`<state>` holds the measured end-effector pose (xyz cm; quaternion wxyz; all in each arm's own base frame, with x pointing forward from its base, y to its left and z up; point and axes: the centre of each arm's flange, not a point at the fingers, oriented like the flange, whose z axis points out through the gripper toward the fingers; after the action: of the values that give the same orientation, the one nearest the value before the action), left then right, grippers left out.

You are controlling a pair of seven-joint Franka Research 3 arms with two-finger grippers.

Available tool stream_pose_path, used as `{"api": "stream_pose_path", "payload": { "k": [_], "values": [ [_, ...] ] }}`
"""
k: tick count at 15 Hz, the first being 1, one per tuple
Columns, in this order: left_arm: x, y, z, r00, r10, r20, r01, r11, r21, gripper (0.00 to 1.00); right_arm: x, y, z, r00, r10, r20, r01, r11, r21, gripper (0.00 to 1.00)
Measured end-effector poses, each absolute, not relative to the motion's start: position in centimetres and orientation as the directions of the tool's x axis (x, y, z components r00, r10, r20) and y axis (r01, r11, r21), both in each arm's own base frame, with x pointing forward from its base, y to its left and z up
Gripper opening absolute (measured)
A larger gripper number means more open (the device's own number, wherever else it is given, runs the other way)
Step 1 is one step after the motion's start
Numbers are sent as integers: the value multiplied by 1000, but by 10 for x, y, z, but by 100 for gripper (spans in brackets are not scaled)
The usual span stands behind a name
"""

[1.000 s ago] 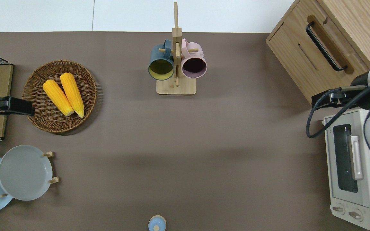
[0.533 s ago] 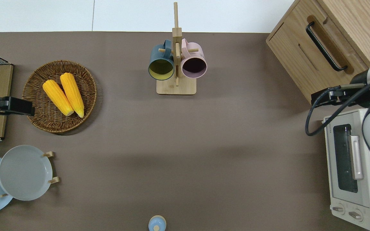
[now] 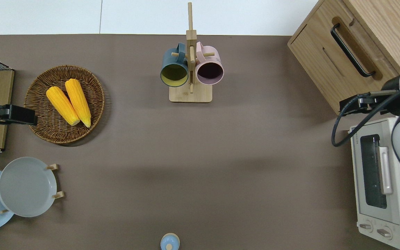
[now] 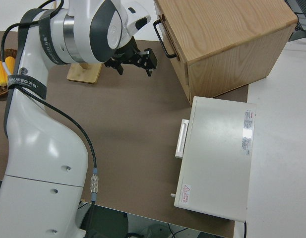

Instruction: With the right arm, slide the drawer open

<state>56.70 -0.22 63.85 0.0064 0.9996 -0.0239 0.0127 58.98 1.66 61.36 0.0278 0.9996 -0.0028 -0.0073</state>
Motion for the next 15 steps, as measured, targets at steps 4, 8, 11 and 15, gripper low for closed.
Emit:
{"api": "stream_pose_path", "payload": {
  "k": [4, 8, 11, 15],
  "values": [
    [567, -2, 639, 999, -48, 26, -48, -999, 12, 99, 593, 21, 610, 1000, 20, -18, 22, -987, 161, 99],
    [567, -2, 639, 999, -48, 26, -48, -999, 12, 100, 599, 34, 607, 998, 59, -20, 62, -957, 285, 99],
    [567, -2, 639, 999, -48, 26, -48, -999, 12, 100, 605, 67, 600, 989, 145, -37, 145, -869, 473, 99],
    [567, -2, 639, 999, -48, 26, -48, -999, 12, 99, 616, 100, 580, 982, 183, -43, 168, -756, 632, 99]
  ]
}}
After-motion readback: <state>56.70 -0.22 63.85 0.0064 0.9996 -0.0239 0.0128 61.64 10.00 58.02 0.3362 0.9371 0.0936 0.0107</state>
